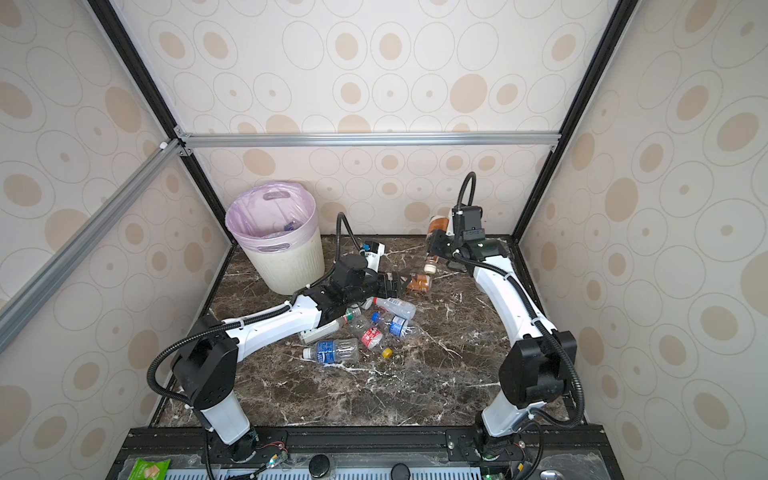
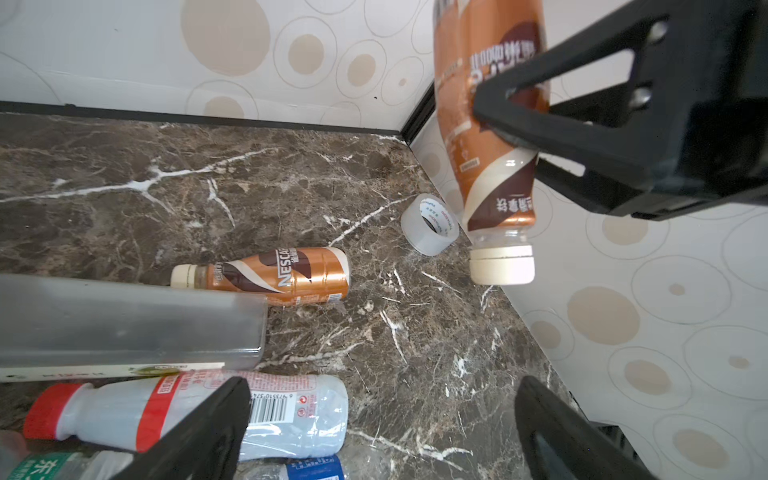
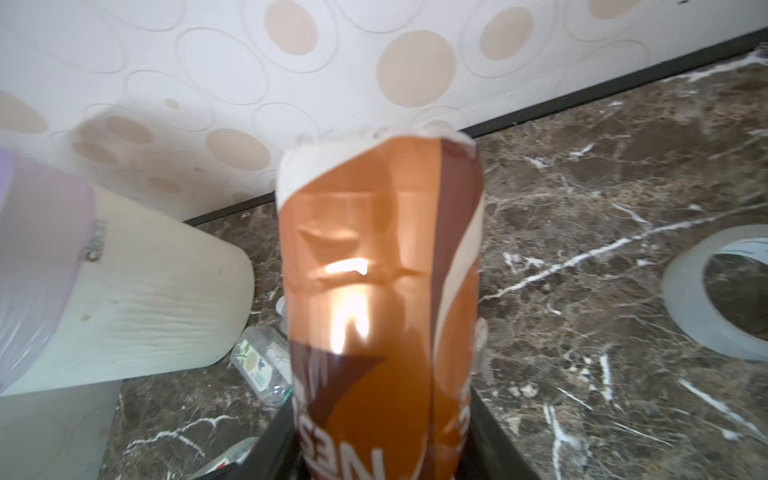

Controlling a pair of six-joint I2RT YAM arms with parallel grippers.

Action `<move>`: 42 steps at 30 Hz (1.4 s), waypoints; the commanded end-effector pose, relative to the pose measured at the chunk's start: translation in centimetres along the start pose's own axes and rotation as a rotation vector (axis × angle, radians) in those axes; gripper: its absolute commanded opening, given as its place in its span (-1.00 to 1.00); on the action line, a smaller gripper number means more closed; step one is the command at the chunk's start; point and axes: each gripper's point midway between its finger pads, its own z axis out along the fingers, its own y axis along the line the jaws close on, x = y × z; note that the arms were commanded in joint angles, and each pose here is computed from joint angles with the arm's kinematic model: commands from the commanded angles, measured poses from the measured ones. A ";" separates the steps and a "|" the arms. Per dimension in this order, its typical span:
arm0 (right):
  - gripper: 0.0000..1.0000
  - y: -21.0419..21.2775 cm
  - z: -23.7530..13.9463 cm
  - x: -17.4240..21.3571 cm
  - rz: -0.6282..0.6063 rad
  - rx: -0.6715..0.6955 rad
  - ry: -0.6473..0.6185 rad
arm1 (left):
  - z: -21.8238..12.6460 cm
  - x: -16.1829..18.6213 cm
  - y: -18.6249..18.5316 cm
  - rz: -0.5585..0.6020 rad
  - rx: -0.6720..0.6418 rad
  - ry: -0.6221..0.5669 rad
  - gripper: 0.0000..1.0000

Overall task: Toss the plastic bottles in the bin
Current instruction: 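Lift the Nescafe bottle with the right gripper toward the left gripper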

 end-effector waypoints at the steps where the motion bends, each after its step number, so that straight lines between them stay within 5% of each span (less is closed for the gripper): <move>1: -0.02 2.4 -0.7 -0.3 0.021 -0.046 -0.033 | -1.3 -2.4 -2.9 -0.018 0.105 -0.070 0.98; 7: -0.03 6.0 -0.8 1.0 0.005 -0.108 -0.028 | -1.7 -2.7 -3.0 -0.027 0.099 -0.082 0.89; 20: -0.04 7.4 -2.1 1.9 0.027 -0.157 -0.045 | -1.9 -3.8 -3.3 -0.074 0.123 -0.146 0.28; 32: -0.05 8.4 -2.5 2.3 0.046 -0.199 -0.053 | -1.4 -3.9 -3.3 -0.097 0.133 -0.158 0.31; 42: -0.05 8.9 -2.3 2.5 0.059 -0.224 -0.049 | -1.3 -3.2 -2.8 -0.111 0.128 -0.154 0.04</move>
